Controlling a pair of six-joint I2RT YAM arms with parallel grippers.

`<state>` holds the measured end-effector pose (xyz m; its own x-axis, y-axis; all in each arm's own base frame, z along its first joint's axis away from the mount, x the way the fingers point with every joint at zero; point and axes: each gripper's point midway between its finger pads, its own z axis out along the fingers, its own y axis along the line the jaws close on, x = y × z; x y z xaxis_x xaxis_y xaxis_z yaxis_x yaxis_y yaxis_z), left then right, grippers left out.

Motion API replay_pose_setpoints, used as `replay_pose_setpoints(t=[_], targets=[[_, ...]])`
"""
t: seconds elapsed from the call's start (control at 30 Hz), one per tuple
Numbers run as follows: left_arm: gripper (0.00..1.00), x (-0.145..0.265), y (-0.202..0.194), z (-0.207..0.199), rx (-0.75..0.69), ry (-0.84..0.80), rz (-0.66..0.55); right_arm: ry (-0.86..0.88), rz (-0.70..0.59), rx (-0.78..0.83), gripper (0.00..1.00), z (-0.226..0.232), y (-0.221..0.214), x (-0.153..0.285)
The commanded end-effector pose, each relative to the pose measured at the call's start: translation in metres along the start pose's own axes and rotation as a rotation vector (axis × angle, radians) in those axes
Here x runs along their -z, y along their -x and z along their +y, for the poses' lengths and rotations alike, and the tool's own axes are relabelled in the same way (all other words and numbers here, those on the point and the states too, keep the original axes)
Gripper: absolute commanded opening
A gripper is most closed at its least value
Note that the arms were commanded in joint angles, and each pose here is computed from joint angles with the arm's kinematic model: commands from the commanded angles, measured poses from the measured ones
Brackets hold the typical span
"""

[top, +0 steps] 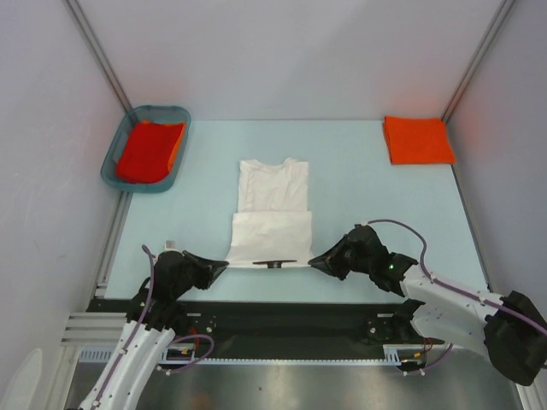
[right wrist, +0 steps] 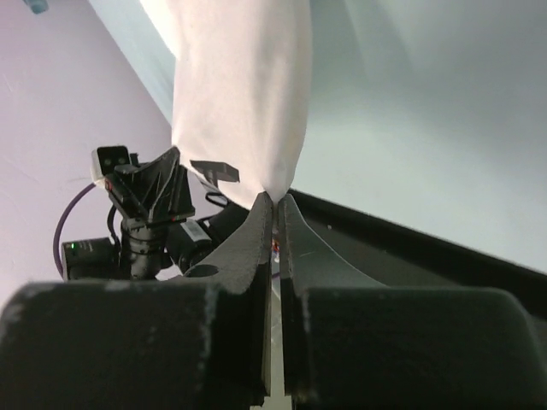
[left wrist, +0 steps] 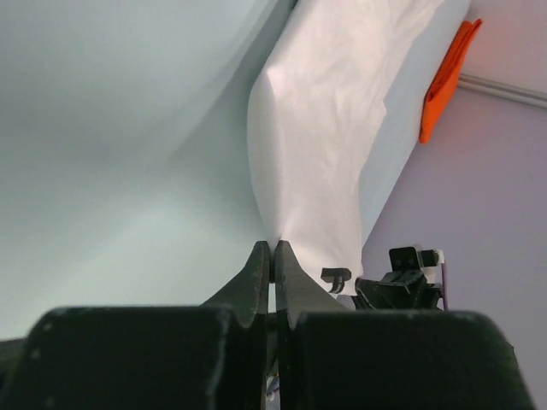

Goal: Fold and stack the t-shirts
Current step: Fold the tshirt

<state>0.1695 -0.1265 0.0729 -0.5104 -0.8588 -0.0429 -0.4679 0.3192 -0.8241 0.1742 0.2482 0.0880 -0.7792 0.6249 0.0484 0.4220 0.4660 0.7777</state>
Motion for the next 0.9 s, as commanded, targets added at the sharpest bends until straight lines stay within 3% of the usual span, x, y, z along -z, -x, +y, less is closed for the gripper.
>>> replay_pose_setpoints(t=[0.0,0.27,0.47,0.5,0.7,0.87], targets=[[0.00,0.018,-0.006,0.025,0.032,0.124,0.011,-0.084,-0.037,-0.060,0.00,-0.025,-0.004,0.009],[0.00,0.039,0.000,0.001,-0.028,0.074,-0.023,-0.046,-0.036,-0.036,0.00,-0.010,-0.012,0.025],[0.00,0.042,0.034,-0.062,-0.229,0.066,-0.148,0.016,-0.089,0.049,0.00,0.043,0.030,0.033],[0.00,0.044,0.045,-0.091,-0.248,0.006,-0.198,-0.004,-0.092,0.043,0.00,0.045,0.040,0.028],[0.00,0.003,0.074,-0.155,-0.330,0.016,-0.221,0.057,-0.075,0.118,0.00,0.117,0.097,0.016],[0.00,-0.043,0.107,-0.183,-0.352,0.047,-0.198,0.045,-0.046,0.110,0.00,0.140,0.139,-0.013]])
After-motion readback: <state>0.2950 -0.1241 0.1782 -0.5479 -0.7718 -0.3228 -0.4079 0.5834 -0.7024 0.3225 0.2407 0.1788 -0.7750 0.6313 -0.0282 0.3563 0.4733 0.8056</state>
